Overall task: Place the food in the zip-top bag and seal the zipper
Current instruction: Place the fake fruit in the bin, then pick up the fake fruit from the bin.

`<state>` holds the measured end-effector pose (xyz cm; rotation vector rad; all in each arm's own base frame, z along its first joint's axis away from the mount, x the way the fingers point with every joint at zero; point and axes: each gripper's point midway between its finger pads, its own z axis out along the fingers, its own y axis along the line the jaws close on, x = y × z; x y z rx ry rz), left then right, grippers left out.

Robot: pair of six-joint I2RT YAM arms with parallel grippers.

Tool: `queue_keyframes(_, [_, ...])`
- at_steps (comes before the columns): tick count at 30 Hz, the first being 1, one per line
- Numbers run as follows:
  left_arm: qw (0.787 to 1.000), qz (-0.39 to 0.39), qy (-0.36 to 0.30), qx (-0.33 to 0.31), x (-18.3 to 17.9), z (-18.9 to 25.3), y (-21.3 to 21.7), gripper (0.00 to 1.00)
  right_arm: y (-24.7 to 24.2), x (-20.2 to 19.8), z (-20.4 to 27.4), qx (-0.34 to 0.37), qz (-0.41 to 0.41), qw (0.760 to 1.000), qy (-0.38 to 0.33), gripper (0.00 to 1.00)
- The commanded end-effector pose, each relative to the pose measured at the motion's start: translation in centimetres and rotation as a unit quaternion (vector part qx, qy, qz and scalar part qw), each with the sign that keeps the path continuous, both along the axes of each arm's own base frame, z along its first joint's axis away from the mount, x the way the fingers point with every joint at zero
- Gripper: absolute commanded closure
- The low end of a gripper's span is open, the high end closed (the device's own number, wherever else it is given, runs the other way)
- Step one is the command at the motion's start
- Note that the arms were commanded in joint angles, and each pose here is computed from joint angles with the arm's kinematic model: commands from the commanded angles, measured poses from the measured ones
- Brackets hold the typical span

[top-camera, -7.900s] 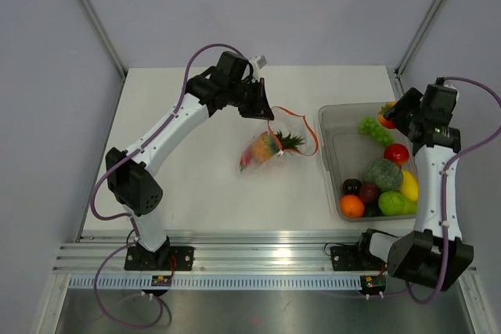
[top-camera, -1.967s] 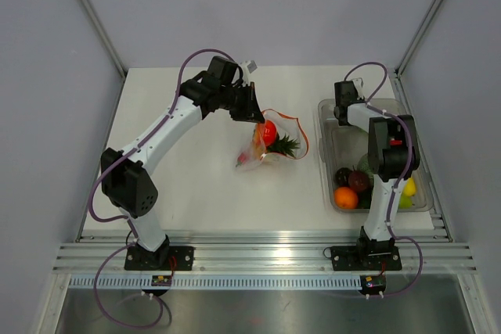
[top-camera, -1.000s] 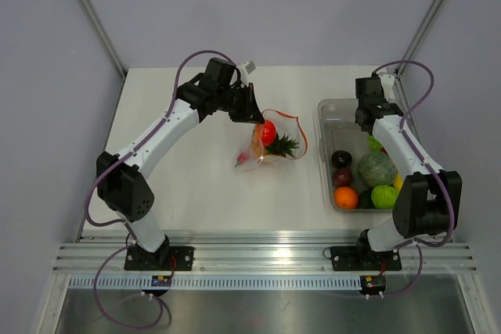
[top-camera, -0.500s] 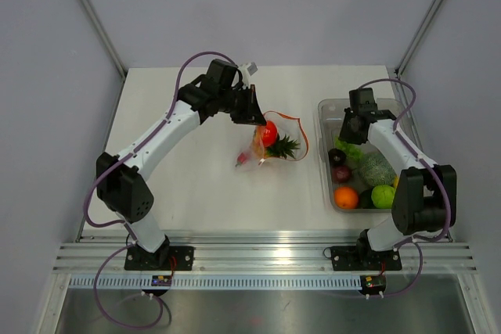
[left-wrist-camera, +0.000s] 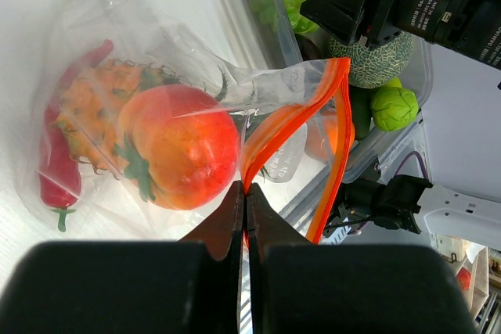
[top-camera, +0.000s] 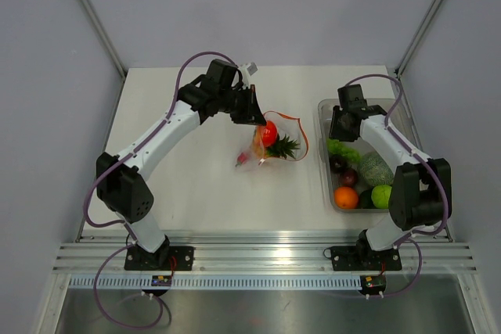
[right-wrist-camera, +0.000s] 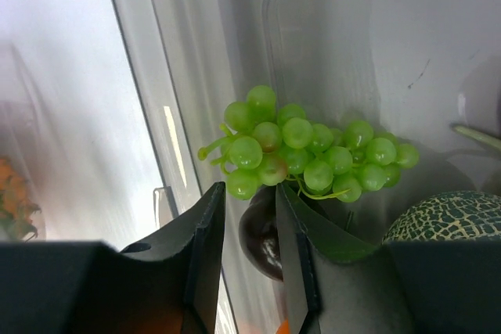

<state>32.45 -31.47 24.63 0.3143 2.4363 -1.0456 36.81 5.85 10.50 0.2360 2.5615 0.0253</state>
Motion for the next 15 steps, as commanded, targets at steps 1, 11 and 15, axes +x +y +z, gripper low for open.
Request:
queue_keyframes(1, [0.999, -0.005, -0.023, -0.023, -0.1, 1.8, -0.6, 1.00, 1.1, 0.5, 2.5, 0.021, 0.014, 0.999, -0.043, 0.61])
queue_keyframes(11, [1.000, -0.010, -0.022, -0.019, -0.5, 1.8, -0.7, 1.00, 0.6, 0.0, -1.1, 0.010, -0.013, 1.000, 0.017, 0.62])
queue_keyframes(15, [1.000, -0.009, -0.026, -0.015, -0.6, 1.9, -0.5, 1.00, 1.6, 0.0, -2.1, 0.036, -0.007, 0.999, 0.023, 0.62])
